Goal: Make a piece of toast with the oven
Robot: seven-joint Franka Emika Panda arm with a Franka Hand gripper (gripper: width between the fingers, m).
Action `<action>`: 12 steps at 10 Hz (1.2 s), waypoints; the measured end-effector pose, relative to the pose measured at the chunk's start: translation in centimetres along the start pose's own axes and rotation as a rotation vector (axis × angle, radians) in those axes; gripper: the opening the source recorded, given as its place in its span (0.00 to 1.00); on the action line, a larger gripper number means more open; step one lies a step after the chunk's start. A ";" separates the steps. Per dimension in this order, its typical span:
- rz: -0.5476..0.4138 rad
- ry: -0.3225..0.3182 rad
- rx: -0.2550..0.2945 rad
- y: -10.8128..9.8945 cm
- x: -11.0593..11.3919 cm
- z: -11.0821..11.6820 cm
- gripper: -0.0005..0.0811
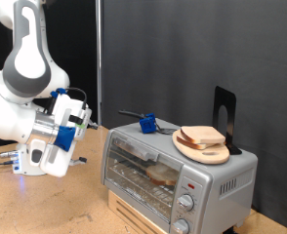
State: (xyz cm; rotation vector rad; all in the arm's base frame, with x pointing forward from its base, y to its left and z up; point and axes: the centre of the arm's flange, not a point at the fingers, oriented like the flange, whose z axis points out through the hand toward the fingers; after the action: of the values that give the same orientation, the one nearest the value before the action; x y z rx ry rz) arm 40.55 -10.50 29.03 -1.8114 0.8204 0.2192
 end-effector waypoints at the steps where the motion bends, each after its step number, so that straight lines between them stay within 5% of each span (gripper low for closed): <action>1: 0.012 0.000 0.009 -0.7 1.1 0.0 0.99; 8: 0.064 -0.045 0.051 -3.6 6.5 1.6 0.99; 12: 0.081 0.000 0.114 -5.9 11.1 2.9 0.99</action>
State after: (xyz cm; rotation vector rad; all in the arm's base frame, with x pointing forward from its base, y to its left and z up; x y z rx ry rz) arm 53.12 -11.63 26.65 -1.6739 0.8901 0.2203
